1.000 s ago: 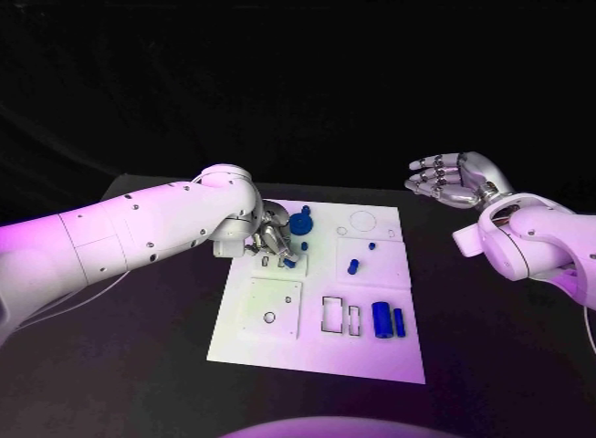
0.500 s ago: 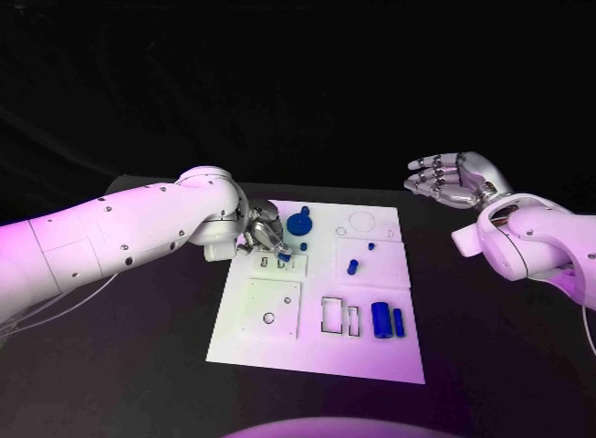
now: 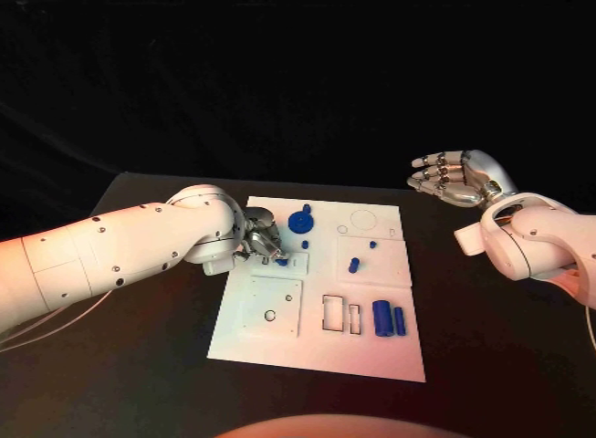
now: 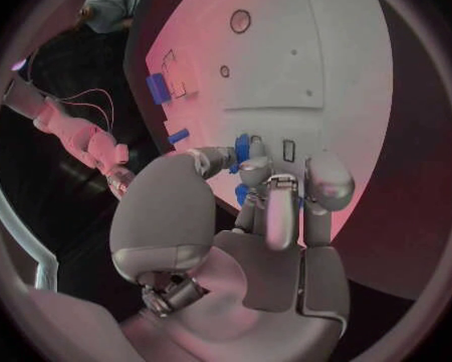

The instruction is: Assemble the parts on the task board

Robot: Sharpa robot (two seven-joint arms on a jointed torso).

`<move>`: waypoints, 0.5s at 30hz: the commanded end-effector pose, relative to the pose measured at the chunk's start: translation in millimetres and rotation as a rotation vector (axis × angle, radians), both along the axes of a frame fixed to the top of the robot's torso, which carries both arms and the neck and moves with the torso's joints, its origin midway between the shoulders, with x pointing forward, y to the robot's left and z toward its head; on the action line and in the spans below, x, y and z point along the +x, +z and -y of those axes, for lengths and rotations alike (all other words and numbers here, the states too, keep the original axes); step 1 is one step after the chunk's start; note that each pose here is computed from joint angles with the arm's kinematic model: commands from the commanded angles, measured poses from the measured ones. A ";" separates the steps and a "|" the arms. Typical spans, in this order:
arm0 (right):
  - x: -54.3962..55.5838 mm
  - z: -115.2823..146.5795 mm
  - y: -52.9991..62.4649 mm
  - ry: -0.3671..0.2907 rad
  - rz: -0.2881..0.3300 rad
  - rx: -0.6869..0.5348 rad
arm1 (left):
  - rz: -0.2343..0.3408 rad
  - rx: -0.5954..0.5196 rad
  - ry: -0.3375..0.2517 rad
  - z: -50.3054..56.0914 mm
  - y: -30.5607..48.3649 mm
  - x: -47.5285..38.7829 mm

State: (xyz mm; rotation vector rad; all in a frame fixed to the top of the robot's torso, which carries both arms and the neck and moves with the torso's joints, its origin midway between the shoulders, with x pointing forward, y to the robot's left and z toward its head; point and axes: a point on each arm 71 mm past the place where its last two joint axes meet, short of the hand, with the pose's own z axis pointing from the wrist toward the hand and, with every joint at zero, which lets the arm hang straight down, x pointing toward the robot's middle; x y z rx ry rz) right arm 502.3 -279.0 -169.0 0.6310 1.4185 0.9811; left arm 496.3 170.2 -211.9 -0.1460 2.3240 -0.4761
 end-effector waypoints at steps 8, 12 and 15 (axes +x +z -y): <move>-0.7 -0.3 1.5 0.007 0.032 -0.001 | 0.084 0.017 -0.001 1.2 1.1 0.6; -0.8 -0.2 1.5 0.006 0.033 0.000 | 0.085 0.021 -0.004 1.3 0.7 0.4; -0.8 -0.2 1.4 0.006 0.033 0.001 | 0.084 0.026 -0.008 1.4 0.5 0.1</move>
